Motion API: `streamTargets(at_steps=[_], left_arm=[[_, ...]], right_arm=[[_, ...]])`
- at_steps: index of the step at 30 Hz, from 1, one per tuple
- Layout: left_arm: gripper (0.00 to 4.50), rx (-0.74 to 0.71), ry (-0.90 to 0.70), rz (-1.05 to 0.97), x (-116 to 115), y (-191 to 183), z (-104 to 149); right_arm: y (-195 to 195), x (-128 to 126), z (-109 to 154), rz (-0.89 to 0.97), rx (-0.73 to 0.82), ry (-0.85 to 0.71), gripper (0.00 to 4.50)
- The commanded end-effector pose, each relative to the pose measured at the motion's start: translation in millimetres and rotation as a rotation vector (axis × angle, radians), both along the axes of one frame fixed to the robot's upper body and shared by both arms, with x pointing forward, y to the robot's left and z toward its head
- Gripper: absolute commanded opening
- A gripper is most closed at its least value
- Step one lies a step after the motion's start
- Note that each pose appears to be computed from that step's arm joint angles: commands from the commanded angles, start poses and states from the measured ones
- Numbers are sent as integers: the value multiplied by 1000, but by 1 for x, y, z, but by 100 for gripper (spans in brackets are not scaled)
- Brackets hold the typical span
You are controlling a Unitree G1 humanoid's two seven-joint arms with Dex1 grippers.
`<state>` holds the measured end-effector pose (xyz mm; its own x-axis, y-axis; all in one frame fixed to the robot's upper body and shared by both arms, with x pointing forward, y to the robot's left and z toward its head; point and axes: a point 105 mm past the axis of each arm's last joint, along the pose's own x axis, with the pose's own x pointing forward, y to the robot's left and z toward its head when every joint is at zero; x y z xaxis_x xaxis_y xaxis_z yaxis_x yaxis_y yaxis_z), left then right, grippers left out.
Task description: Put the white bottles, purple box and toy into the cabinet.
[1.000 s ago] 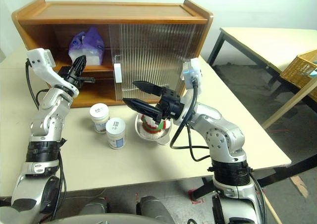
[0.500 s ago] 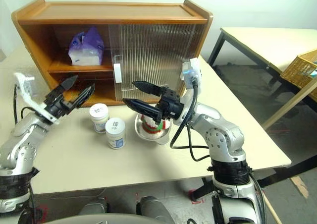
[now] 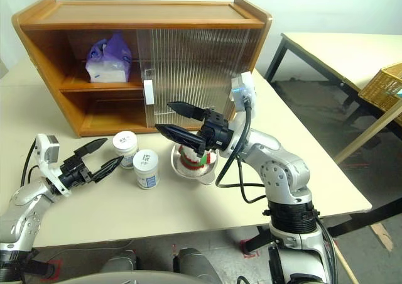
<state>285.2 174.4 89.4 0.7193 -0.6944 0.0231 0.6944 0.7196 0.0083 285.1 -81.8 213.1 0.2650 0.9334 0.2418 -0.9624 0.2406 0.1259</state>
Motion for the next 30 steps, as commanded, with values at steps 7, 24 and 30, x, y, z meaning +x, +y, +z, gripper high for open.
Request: streamTargets(at_steps=[7,24,30], left_arm=[[449,30,54,-2,4,-4,-30],[449,4,74,-16,25,-20,-38],[409,6,78,-18,27,-22,-39]], right_arm=[[-1,-2,3,0,-14,-10,450],[-5,-4,3,-23,-20,-6,450],[-5,-5,3,-28,-19,-8,450]])
